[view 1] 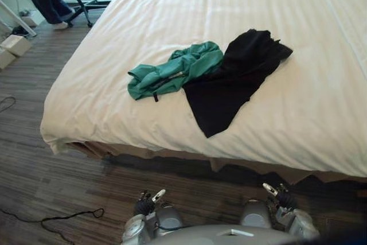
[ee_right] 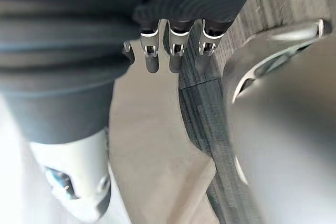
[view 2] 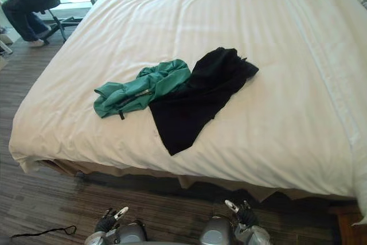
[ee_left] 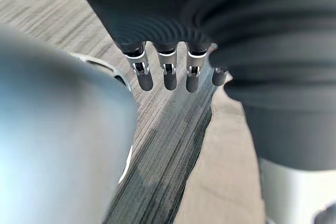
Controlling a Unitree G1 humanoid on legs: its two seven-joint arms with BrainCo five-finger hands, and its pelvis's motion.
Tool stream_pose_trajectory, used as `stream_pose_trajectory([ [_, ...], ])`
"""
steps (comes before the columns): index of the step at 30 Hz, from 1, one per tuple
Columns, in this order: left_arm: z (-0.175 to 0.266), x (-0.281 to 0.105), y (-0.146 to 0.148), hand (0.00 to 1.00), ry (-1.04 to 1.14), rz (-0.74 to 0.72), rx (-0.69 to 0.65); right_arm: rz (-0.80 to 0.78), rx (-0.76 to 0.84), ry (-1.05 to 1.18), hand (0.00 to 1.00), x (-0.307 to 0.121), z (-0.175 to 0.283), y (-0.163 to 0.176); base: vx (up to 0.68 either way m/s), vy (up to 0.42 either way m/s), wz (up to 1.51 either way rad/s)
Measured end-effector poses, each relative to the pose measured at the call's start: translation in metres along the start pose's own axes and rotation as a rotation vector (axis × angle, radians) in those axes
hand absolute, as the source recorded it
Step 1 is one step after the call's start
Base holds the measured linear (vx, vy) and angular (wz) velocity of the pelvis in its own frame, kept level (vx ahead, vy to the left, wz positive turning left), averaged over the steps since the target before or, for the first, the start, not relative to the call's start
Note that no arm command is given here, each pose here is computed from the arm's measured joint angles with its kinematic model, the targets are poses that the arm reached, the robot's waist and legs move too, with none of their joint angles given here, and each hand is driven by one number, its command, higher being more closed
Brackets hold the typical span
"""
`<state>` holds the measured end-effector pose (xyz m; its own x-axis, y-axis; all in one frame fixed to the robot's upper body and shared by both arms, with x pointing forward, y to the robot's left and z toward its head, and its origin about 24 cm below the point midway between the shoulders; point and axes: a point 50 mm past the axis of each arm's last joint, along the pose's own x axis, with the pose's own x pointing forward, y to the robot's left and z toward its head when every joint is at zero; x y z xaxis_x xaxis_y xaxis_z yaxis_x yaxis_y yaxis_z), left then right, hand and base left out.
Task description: Tidy the bed and pick cloth on bed and put in laundry
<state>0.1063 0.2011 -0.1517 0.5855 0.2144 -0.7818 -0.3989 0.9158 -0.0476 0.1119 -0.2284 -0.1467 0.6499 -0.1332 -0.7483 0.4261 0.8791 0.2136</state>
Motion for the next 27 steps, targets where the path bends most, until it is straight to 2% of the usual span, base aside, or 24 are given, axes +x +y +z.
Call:
stream_pose_trajectory([
  [3,0.002,0.000,-0.004,0.00,-0.021,-0.022,0.061,-0.029,0.047,-0.034,0.00,-0.003,-0.002,-0.004,0.04,0.396,-0.15],
  [6,0.009,0.002,0.001,0.00,-0.046,-0.039,0.201,0.038,0.029,-0.004,0.00,-0.002,-0.014,0.017,0.09,0.274,-0.37],
  [8,0.009,0.003,-0.012,0.00,-0.035,-0.098,0.282,0.085,-0.009,-0.020,0.00,0.001,-0.009,0.026,0.09,0.130,-0.11],
  [11,0.007,0.005,-0.027,0.00,-0.002,-0.134,0.334,0.103,-0.031,-0.029,0.00,0.003,-0.005,0.029,0.08,0.141,-0.01],
  [20,0.001,0.005,-0.020,0.00,0.083,-0.081,0.428,0.060,-0.026,0.051,0.00,0.001,-0.019,0.031,0.06,0.028,0.09],
  [23,-0.003,0.004,-0.023,0.00,0.087,-0.087,0.412,0.037,0.013,0.077,0.00,0.000,-0.023,0.031,0.01,0.004,-0.36],
  [27,-0.005,0.003,-0.021,0.00,0.104,-0.062,0.277,-0.038,0.131,0.084,0.00,-0.005,-0.031,0.022,-0.04,-0.029,-0.21],
])
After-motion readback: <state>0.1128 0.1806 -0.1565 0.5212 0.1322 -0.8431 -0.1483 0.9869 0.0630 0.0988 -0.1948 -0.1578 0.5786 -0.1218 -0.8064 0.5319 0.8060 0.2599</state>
